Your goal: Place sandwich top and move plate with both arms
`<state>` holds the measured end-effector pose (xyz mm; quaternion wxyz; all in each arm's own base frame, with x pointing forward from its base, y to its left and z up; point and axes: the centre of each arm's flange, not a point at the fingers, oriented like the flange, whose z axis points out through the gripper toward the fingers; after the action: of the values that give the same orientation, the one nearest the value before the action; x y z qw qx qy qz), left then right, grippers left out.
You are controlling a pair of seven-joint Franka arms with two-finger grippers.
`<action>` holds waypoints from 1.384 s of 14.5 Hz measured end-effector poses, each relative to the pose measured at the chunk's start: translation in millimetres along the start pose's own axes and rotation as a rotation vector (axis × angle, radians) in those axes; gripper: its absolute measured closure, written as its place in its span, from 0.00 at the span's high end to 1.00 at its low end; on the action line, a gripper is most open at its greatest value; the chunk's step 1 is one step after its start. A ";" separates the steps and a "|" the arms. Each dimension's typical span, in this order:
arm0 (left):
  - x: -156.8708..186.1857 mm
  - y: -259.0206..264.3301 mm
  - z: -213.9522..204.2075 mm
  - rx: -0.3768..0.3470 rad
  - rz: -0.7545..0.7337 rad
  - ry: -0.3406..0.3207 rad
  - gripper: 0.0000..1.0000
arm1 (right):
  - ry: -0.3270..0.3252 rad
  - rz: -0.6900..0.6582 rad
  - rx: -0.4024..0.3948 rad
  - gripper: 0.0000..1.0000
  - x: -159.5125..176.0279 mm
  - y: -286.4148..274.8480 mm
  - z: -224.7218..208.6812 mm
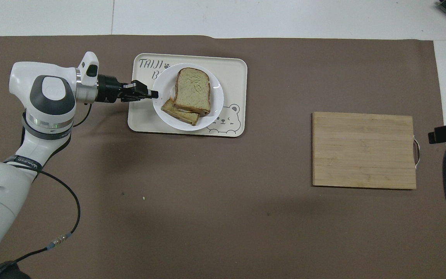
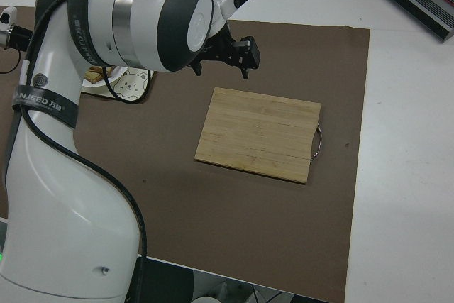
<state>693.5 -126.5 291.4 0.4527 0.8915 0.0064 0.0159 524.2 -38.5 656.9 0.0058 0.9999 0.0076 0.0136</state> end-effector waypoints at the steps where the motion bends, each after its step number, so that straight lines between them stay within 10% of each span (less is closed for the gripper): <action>1: 0.5 1.0 1.4 0.005 0.002 0.007 0.05 | 0.000 0.000 0.000 1.00 0.0 0.0 0.0; 8: 1.4 1.1 11.4 0.050 0.001 0.060 0.06 | 0.000 0.000 0.000 1.00 0.0 0.0 0.0; 17: 3.0 40.2 -8.2 0.453 0.237 -0.024 0.99 | 0.000 0.000 0.000 1.00 0.0 0.0 0.0; 20: -6.2 97.9 -44.3 0.632 0.288 -0.020 1.00 | 0.000 0.000 0.000 1.00 0.0 0.0 0.0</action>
<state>685.5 -148.7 396.4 0.1473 0.9795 -0.1192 0.0679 524.2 -38.5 656.9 0.0058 0.9999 0.0076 0.0136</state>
